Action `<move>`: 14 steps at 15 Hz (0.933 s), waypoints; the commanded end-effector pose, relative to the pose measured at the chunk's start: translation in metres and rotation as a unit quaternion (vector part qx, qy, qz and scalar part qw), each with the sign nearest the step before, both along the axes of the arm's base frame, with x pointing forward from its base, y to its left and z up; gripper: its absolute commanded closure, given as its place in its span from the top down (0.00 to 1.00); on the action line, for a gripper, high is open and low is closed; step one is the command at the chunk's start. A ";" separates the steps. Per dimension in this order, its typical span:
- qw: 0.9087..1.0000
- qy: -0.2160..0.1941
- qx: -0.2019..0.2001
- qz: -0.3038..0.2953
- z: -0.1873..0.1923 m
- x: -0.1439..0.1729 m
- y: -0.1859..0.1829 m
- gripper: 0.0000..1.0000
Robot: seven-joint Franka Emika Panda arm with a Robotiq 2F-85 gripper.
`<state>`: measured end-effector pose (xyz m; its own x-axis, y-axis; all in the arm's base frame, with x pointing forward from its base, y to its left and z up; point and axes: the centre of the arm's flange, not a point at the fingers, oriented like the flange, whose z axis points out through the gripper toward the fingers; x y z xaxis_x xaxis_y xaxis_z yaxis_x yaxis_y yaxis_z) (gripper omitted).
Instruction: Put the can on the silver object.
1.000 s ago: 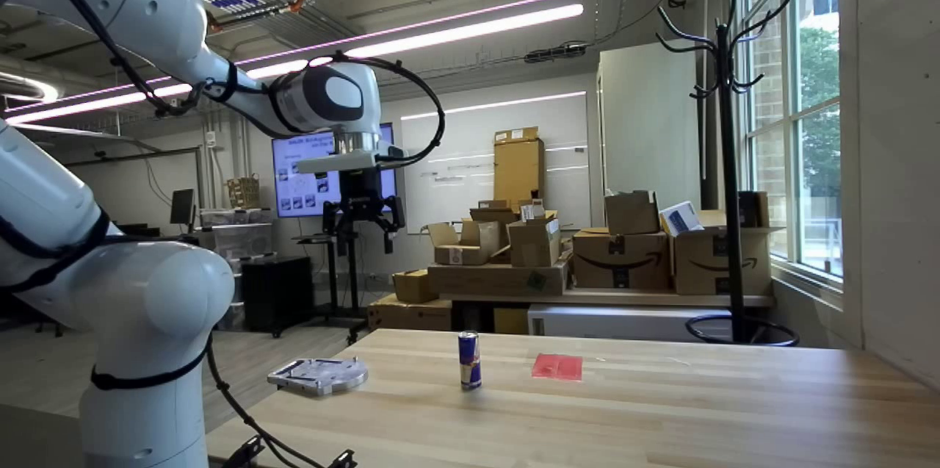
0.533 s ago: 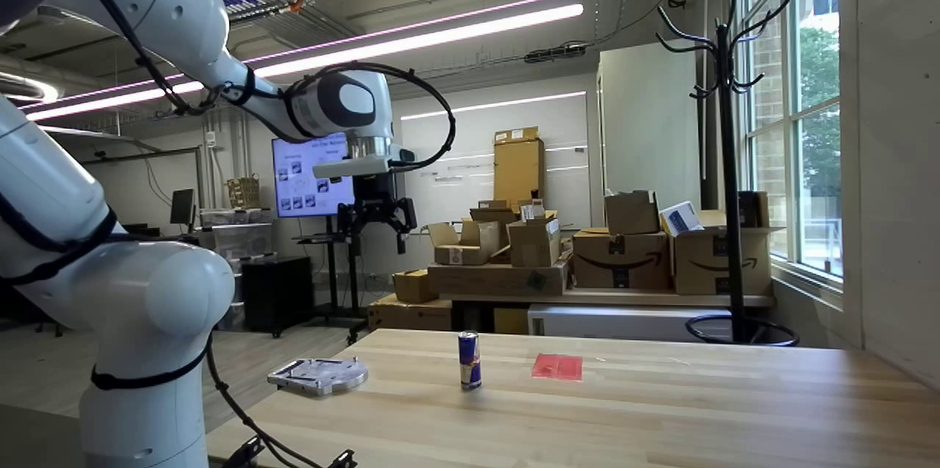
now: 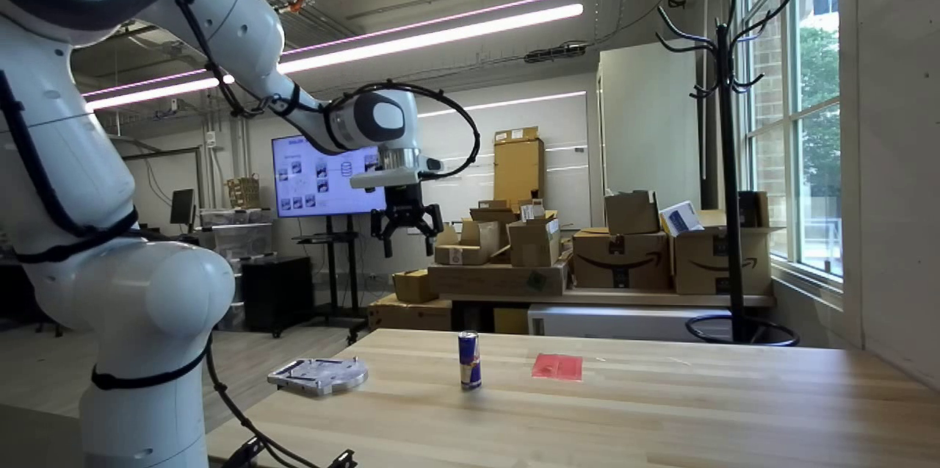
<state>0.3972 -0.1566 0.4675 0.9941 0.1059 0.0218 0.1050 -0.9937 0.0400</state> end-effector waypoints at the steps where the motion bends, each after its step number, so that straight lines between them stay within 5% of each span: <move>1: 1.000 0.011 0.007 0.007 -0.017 0.063 -0.013 1.00; 14: 0.999 0.051 -0.006 0.005 -0.126 0.194 -0.037 1.00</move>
<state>0.5560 -0.1744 0.3500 0.9903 0.1079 -0.0879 0.1118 -0.9929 0.0408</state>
